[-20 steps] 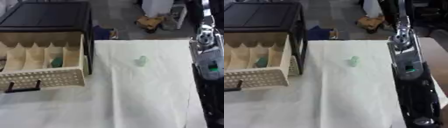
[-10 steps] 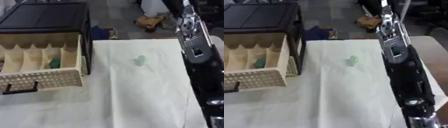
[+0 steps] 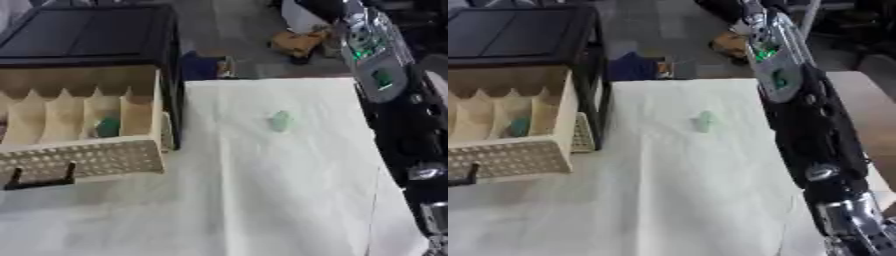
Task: Pick up objects from table and place into drawer.
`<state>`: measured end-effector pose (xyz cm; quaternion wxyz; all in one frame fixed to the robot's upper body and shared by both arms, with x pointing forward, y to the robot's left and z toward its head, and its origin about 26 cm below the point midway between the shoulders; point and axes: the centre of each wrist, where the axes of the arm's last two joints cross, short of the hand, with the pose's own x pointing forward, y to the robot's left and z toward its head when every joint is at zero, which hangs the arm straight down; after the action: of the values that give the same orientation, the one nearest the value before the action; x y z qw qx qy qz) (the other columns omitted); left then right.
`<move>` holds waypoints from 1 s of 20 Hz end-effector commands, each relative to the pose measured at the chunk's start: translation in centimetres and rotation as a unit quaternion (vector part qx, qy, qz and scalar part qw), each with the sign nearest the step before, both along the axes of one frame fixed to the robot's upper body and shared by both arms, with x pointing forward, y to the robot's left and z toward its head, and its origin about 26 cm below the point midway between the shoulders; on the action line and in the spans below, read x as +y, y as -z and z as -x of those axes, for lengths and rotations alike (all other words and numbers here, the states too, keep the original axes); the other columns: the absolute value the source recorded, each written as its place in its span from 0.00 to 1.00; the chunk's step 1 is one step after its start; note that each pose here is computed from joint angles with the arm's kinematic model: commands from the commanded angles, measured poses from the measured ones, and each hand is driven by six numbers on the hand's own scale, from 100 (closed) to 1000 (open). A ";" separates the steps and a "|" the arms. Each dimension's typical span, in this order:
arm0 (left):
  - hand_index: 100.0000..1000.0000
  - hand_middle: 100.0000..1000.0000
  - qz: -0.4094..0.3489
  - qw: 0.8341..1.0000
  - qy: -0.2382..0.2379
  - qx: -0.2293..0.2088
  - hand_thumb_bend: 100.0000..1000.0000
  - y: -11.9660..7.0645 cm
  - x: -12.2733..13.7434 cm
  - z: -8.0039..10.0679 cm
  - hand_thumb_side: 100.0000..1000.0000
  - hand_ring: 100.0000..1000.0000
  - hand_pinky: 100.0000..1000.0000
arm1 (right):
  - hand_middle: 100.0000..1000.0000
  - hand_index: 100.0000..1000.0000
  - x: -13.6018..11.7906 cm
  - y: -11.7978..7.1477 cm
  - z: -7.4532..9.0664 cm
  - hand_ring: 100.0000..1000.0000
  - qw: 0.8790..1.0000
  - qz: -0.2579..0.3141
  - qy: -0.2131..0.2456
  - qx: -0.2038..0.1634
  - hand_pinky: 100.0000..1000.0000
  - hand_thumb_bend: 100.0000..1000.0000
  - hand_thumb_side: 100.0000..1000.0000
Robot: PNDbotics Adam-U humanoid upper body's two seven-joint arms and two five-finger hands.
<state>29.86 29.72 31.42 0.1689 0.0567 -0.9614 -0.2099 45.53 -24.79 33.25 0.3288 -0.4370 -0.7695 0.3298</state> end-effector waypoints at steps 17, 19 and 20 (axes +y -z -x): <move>0.77 0.00 0.030 0.997 0.048 0.056 0.06 0.7 0.2 0.1 0.92 0.00 0.00 | 0.65 0.96 -3.5 0.9 -3.9 0.75 0.965 0.195 0.037 0.172 0.72 0.69 0.62; 0.76 0.00 0.030 0.997 0.047 0.058 0.06 0.8 0.2 0.1 0.92 0.00 0.00 | 0.65 0.95 -3.7 0.7 -3.9 0.75 0.960 0.206 0.041 0.185 0.72 0.69 0.59; 0.76 0.00 0.029 0.997 0.047 0.059 0.06 0.9 0.2 0.1 0.92 0.00 0.00 | 0.65 0.95 -3.8 0.7 -3.9 0.75 0.958 0.211 0.043 0.192 0.72 0.69 0.57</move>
<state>30.10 29.76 29.81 0.2283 -0.0103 -0.9550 -0.1891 49.79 -27.74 30.41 0.3931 -0.4383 -0.5905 0.5519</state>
